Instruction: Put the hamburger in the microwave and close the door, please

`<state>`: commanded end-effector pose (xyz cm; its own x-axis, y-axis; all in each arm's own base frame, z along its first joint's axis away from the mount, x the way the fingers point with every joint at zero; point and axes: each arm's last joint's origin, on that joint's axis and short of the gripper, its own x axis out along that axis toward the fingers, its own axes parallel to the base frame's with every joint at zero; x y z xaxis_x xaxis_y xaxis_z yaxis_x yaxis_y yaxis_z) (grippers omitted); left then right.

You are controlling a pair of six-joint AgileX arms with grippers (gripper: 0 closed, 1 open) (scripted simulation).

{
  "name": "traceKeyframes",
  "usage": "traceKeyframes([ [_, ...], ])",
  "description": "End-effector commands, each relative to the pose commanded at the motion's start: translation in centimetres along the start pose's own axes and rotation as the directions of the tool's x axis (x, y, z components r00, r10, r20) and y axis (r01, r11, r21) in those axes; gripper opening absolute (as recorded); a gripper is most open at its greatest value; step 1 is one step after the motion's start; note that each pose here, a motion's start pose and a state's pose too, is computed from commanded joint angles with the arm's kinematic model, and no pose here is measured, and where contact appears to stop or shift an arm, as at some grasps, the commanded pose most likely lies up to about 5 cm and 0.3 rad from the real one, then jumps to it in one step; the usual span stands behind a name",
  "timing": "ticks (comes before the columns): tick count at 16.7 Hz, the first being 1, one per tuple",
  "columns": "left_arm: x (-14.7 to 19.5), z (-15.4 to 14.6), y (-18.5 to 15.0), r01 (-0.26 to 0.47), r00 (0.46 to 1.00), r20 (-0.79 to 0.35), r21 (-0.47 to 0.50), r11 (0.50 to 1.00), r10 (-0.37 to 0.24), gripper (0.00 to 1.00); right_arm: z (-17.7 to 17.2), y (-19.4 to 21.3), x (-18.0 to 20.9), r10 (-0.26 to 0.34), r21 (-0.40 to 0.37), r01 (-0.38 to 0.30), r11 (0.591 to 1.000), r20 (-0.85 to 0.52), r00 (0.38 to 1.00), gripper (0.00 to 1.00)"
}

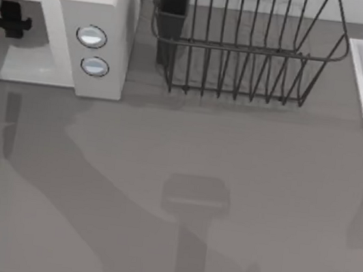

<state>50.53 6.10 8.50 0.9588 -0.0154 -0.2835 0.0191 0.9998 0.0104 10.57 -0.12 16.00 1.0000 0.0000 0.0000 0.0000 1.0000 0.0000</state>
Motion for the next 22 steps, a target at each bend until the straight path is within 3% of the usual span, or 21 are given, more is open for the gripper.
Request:
traceKeyframes([
  [8, 1.4, -2.0, -0.4, 0.004, 0.998, -0.061, -0.010, 1.000, -0.004, 0.00, 0.0, 0.0, 0.0, 0.000, 0.000, 0.000, 1.000, 0.000, 1.000, 1.00],
  [21, 1.4, -2.0, -0.4, 0.004, 0.998, -0.061, -0.010, 1.000, -0.004, 0.98, 0.0, 0.0, 0.0, 0.000, 0.000, 0.000, 1.000, 0.000, 1.000, 1.00],
  [22, 1.4, -2.0, -0.4, 0.004, 0.998, -0.061, -0.010, 1.000, -0.004, 1.00, 0.0, 0.0, 0.0, 0.000, 0.000, 0.000, 1.000, 0.000, 1.000, 1.00],
])
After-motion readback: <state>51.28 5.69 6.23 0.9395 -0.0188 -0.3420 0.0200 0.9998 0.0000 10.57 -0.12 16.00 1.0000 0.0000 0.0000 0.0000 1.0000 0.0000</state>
